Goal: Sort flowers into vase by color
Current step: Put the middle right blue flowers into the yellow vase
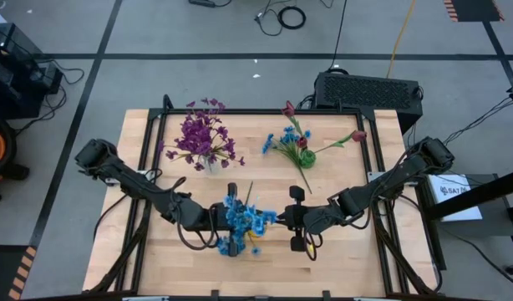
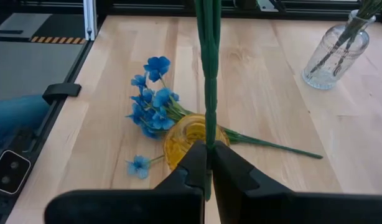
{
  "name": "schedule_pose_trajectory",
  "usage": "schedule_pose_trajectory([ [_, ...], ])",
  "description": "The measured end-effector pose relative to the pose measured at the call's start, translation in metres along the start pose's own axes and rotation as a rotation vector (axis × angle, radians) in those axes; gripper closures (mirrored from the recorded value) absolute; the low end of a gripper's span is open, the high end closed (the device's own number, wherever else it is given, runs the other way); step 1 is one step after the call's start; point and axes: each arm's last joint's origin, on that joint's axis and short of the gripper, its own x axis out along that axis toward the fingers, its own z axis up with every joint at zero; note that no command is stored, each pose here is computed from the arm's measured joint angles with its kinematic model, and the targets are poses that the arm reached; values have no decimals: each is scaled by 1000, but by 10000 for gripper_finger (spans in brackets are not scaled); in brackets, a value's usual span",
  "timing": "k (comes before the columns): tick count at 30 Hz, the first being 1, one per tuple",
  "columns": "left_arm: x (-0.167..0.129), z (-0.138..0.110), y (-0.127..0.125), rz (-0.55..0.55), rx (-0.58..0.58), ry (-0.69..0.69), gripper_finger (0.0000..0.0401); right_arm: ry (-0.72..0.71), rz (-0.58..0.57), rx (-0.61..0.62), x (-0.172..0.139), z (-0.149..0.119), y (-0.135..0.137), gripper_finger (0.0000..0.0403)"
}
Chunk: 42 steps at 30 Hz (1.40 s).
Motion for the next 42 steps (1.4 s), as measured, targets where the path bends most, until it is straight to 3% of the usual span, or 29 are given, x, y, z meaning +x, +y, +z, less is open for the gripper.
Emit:
schedule_pose_trajectory([
  [8,-8,5,7,28,-5,58,344,-12,7,25,0,1,0,392],
  [15,-7,5,7,17,-3,61,388,-17,8,43,0,2,0,342],
  [28,-38,24,17,7,-60,138,381,87,-22,74,-17,-3,-8,231],
  [35,-45,2,14,42,-134,196,380,177,-30,147,-47,-9,-8,223],
  [42,-53,-16,9,100,-162,193,379,168,11,128,-58,-11,1,229],
])
